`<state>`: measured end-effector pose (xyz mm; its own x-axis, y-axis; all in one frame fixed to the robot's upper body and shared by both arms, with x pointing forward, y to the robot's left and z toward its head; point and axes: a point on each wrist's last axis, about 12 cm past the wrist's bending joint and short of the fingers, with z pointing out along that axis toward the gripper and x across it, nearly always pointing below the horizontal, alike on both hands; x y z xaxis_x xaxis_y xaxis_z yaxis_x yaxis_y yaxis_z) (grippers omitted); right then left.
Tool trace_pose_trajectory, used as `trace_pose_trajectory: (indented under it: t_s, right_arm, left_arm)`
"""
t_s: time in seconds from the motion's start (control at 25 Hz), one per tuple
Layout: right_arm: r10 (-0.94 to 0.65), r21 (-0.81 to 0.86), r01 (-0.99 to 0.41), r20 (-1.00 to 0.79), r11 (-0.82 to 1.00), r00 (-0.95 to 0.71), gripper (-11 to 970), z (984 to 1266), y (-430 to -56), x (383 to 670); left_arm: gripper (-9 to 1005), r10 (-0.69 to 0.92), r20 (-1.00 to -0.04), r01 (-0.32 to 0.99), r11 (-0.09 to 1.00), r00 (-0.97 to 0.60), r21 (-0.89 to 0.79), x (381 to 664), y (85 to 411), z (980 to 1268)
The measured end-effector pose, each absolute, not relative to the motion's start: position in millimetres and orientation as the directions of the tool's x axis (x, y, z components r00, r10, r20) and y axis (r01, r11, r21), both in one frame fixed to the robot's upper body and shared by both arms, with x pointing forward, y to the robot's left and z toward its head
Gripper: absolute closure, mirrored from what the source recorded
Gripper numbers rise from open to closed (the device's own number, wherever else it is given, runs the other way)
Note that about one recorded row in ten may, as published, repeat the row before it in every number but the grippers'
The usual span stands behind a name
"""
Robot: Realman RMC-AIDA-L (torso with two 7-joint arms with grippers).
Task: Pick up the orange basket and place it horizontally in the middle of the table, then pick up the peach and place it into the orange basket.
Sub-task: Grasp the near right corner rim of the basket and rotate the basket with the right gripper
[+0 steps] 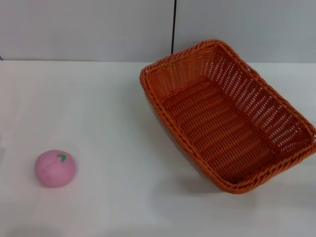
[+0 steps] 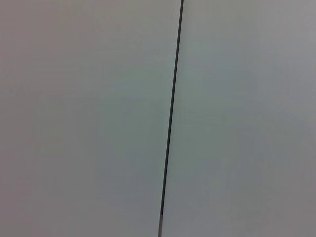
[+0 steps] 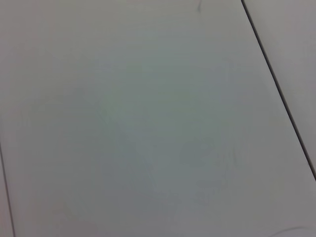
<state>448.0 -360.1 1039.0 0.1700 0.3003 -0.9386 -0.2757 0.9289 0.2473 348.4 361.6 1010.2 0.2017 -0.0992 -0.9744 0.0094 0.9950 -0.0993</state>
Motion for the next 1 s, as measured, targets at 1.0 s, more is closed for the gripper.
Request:
trace_pose_trajectory:
  t_s: [1.0]
  right_arm:
    - [0.282,0.445,-0.484,-0.884,0.754,-0.373,210,1123.8,-410.5,490.7]
  left_arm:
    - [297,-0.102,-0.973,-0.003,0.994,0.207,-0.105,355.7,362.2,1010.6]
